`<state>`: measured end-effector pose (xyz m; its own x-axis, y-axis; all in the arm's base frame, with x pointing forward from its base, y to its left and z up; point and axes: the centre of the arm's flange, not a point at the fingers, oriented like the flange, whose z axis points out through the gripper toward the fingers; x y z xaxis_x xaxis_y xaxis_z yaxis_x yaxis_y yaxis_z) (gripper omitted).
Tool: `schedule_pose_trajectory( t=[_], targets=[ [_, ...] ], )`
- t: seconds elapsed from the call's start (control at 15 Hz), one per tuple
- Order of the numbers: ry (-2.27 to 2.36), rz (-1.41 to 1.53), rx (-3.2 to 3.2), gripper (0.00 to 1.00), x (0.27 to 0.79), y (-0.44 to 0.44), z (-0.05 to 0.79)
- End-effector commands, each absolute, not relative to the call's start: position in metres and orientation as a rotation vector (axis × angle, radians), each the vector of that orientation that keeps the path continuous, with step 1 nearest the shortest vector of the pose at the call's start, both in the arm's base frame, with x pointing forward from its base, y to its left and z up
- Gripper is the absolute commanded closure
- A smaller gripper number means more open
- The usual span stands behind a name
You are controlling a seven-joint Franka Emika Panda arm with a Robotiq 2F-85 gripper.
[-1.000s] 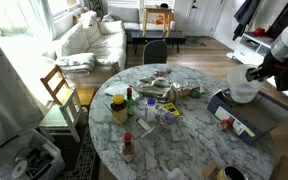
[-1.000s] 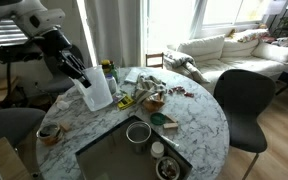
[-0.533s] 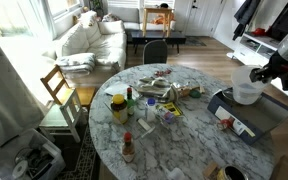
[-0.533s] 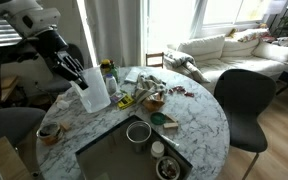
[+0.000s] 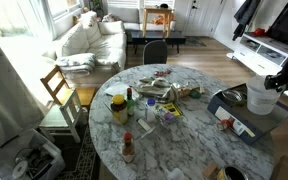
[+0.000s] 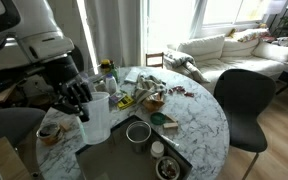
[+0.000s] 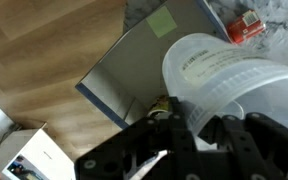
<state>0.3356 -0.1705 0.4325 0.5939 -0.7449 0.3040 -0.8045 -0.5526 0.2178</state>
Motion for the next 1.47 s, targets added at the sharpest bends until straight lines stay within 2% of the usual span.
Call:
schedule_pose_trajectory(
  t=[0.0,0.93,1.07,1.13,1.2,1.4],
  targets=[
    [-1.373,0.224,2.502,0.98,0.337,-0.19,0.399],
    [-1.771,0.247,2.434,0.98,0.324,-0.228,0.305],
    [-1.795,0.217,2.414,0.89,0.324,-0.229,0.294],
    [-1.803,0.204,2.405,0.79,0.325,-0.229,0.288],
    [-1.809,0.196,2.392,0.63,0.324,-0.23,0.284],
    [-1.82,0.188,2.391,0.41,0.323,-0.231,0.289]
  ],
)
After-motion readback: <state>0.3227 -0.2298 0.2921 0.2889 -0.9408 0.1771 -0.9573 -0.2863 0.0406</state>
